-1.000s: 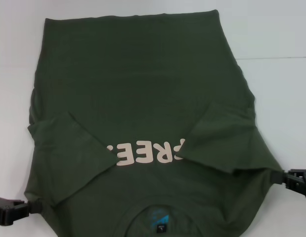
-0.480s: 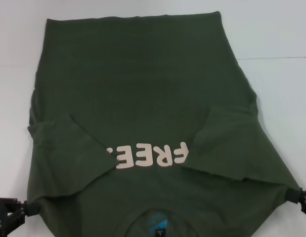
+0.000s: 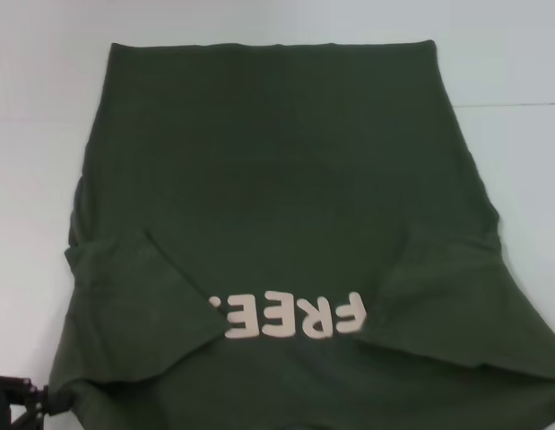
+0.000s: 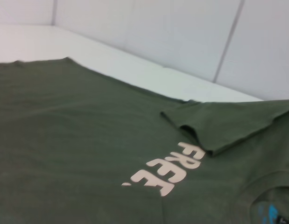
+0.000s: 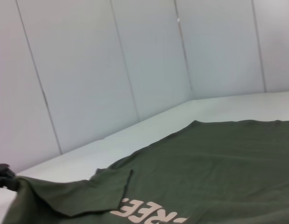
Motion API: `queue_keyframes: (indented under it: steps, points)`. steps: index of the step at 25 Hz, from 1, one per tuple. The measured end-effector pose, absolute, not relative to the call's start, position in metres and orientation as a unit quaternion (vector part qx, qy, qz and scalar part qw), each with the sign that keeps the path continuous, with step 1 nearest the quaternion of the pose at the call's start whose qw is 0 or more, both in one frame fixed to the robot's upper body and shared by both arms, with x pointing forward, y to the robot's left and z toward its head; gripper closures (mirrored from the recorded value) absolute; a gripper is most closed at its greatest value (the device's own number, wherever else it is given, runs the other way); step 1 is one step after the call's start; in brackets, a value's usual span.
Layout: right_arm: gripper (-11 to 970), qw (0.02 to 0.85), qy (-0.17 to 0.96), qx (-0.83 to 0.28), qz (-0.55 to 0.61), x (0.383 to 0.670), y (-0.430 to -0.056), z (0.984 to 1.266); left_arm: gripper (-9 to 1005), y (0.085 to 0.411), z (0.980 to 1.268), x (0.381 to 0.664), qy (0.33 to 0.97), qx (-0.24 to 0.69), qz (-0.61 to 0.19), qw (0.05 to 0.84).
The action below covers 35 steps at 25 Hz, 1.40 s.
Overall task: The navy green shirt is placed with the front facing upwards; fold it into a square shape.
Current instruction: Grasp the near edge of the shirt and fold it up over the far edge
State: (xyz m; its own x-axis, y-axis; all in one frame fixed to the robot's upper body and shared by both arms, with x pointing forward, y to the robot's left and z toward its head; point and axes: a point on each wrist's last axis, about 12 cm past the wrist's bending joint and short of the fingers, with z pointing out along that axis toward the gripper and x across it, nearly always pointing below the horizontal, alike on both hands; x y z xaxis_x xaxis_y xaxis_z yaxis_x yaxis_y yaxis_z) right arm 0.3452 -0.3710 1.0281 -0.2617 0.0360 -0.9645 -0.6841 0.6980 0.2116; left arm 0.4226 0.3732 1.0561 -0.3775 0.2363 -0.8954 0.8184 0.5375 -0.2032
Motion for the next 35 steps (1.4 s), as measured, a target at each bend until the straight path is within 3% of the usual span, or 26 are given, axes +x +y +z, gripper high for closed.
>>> queue_keyframes:
  steps: [13, 23, 35]
  points:
    - [921, 0.603, 0.72, -0.194, 0.285, 0.299, -0.371, 1.024, 947, 0.379, 1.057, 0.393, 0.751, 0.356, -0.341, 0.439]
    - [922, 0.613, 0.718, -0.189, 0.27, 0.298, -0.374, 1.025, 943, 0.382, 1.057, 0.384, 0.75, 0.344, -0.336, 0.454]
    - [920, 0.645, 0.696, -0.177, 0.261, 0.321, -0.375, 1.03, 940, 0.388, 1.059, 0.389, 0.752, 0.306, -0.314, 0.492]
